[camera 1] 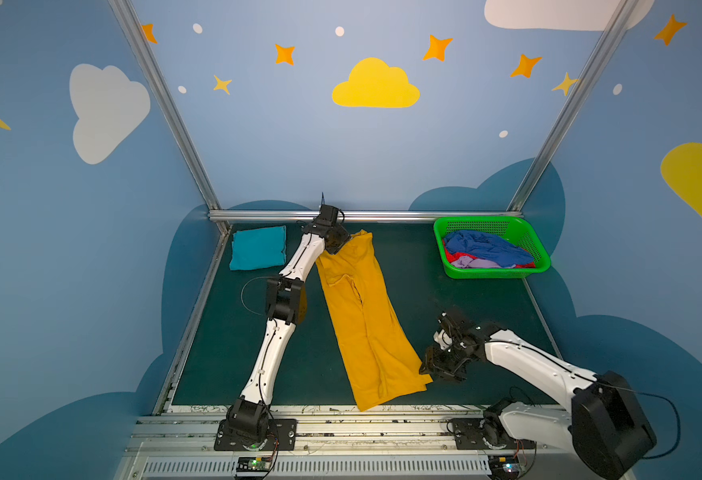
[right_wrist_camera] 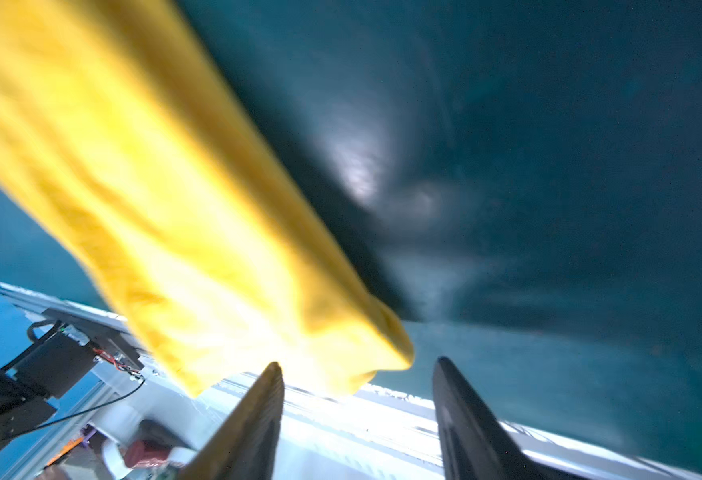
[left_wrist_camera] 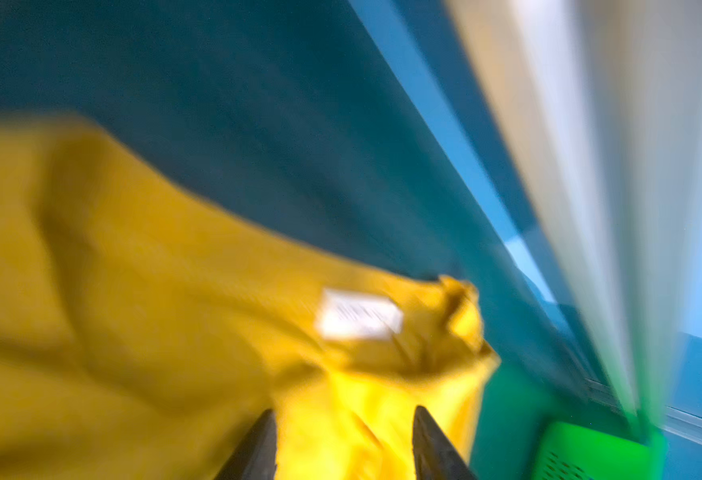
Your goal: Fold and stack the t-shirts
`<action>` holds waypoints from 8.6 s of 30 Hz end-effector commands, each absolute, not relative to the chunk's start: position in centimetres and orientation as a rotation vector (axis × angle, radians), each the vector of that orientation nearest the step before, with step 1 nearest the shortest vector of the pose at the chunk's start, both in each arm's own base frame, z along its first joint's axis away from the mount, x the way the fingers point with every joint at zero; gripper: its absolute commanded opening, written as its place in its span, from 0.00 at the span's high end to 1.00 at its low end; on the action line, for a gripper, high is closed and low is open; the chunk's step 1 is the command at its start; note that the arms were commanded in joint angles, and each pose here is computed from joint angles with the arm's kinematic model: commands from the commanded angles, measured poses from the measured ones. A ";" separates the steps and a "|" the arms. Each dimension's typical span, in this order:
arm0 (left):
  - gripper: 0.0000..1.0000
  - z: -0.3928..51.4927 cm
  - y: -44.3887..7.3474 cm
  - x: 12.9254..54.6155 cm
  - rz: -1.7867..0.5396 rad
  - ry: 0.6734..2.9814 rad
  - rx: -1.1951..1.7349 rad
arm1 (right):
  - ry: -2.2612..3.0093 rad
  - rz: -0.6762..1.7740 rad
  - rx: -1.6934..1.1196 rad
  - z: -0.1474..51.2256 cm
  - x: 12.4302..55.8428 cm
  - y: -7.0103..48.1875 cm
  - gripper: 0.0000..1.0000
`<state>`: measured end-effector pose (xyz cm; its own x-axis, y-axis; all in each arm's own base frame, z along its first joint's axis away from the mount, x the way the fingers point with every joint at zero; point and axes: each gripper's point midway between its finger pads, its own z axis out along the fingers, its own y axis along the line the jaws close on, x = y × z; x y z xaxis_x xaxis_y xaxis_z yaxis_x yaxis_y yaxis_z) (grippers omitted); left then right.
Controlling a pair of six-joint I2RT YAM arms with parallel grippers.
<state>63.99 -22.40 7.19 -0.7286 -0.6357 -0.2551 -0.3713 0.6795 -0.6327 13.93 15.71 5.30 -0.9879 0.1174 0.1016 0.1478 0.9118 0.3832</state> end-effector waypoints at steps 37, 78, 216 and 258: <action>0.29 2.9 -24.0 11.6 -0.157 3.090 -0.531 | -2.959 -0.588 0.221 0.8 10.7 18.0 1.00; 0.96 10.6 -20.9 18.4 -0.756 2.673 -0.898 | -2.920 -0.943 0.248 11.5 15.6 23.4 1.00; 0.83 4.0 -24.4 45.0 -0.711 2.810 -0.743 | -3.045 -1.013 0.341 5.6 40.0 34.2 1.00; 0.29 7.4 -18.3 34.7 -0.723 2.790 -0.797 | -3.126 -0.836 0.075 7.9 35.1 23.8 0.39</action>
